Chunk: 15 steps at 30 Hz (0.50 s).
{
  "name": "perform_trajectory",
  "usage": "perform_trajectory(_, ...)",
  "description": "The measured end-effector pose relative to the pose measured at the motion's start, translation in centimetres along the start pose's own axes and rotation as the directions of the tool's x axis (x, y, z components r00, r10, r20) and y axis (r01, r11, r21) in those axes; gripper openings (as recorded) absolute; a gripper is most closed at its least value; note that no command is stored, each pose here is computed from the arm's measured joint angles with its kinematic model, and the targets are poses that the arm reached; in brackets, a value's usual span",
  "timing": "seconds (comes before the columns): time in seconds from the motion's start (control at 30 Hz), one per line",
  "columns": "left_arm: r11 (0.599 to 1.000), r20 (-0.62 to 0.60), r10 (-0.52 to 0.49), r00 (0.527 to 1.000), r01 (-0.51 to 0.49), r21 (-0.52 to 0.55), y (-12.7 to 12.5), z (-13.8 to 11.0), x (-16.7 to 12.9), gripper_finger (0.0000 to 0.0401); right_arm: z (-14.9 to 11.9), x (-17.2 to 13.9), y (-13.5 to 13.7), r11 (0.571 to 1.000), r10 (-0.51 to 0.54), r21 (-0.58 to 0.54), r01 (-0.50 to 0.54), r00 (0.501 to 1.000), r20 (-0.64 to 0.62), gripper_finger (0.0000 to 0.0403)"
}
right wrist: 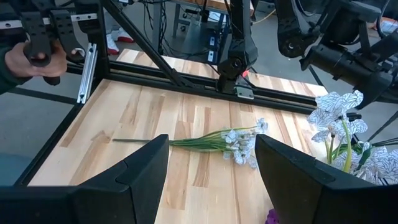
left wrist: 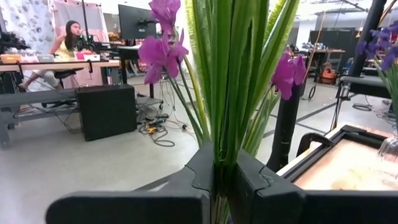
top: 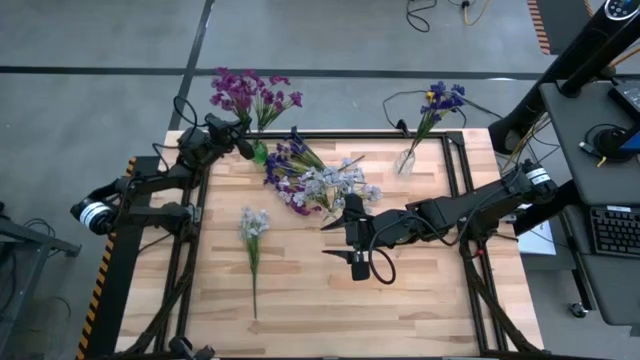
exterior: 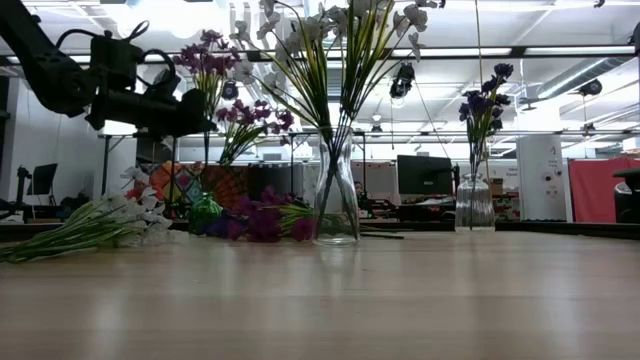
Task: Sort flowers into vase by color
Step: Put the bottom violet flowers into the green flower vase
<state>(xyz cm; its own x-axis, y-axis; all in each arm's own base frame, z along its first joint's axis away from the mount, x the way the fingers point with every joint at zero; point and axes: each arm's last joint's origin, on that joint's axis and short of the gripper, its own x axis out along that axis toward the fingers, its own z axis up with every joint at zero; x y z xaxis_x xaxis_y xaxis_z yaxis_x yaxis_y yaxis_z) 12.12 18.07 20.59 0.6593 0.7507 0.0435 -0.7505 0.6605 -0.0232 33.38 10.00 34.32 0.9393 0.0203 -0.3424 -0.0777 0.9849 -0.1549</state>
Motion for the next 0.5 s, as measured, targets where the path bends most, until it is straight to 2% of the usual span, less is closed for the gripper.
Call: perform_trajectory(0.5, 1.000, -0.044, 0.011, 0.999, -0.012, -0.010, 0.14, -0.81, 0.31, 0.0015, -0.11, 0.00, 0.01, 1.000, 0.001, -0.003, -0.001, 1.000, -0.010, 0.0233)
